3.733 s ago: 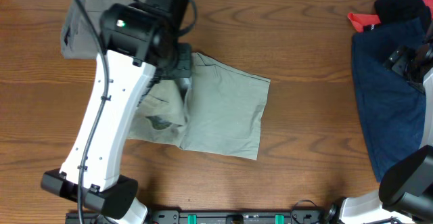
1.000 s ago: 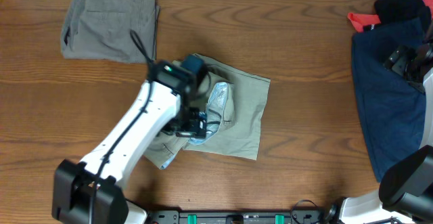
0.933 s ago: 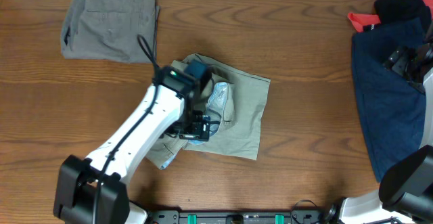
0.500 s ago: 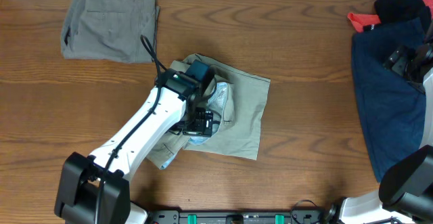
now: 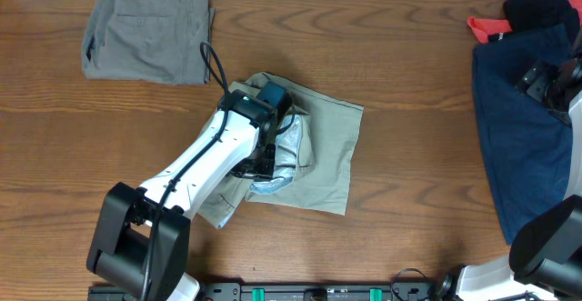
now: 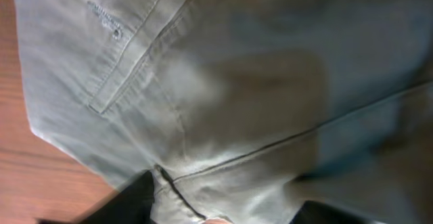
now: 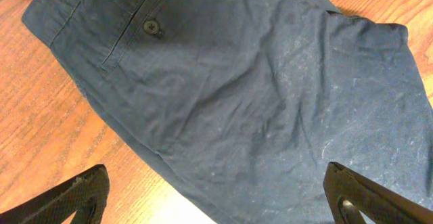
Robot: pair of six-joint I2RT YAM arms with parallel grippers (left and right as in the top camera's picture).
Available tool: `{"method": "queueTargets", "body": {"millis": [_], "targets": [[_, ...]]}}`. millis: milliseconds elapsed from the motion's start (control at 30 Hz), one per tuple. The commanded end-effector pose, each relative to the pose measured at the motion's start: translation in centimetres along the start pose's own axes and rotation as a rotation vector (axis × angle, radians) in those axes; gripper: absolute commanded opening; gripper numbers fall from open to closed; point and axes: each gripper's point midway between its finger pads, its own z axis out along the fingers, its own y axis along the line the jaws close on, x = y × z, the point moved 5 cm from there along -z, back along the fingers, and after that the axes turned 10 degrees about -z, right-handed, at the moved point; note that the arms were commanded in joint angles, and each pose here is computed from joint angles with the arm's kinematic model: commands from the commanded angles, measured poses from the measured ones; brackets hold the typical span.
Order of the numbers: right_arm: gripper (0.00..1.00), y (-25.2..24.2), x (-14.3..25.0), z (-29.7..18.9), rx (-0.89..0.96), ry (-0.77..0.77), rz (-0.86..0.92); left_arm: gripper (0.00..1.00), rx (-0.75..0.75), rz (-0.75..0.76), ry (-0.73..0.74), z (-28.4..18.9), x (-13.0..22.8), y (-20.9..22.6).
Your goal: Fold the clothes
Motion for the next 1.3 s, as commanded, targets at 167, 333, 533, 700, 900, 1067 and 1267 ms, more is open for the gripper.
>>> {"method": "queueTargets", "body": {"millis": [167, 333, 533, 700, 900, 1067, 1267], "targets": [[0.99, -0.5, -0.4, 0.0, 0.018, -0.006, 0.024, 0.14, -0.034, 0.013, -0.015, 0.2, -0.3, 0.4], [0.99, -0.5, -0.4, 0.0, 0.018, -0.006, 0.024, 0.06, -0.019, 0.025, -0.037, -0.6, -0.8, 0.1], [0.99, -0.5, -0.4, 0.0, 0.017, -0.006, 0.024, 0.06, -0.013, 0.018, -0.113, -4.0, -2.1, 0.3], [0.99, -0.5, -0.4, 0.0, 0.018, -0.006, 0.024, 0.06, 0.021, 0.047, -0.196, -7.4, -3.5, 0.0], [0.99, -0.5, -0.4, 0.0, 0.017, -0.006, 0.024, 0.06, 0.06, 0.049, -0.261, -9.6, -4.6, -0.4], [0.99, -0.5, -0.4, 0.0, 0.018, -0.006, 0.024, 0.07, 0.061, 0.067, -0.268, -9.7, -4.7, -0.5], [0.99, -0.5, -0.4, 0.0, 0.018, -0.006, 0.024, 0.16, 0.062, 0.067, -0.268, -9.7, -4.7, -0.5]]}}
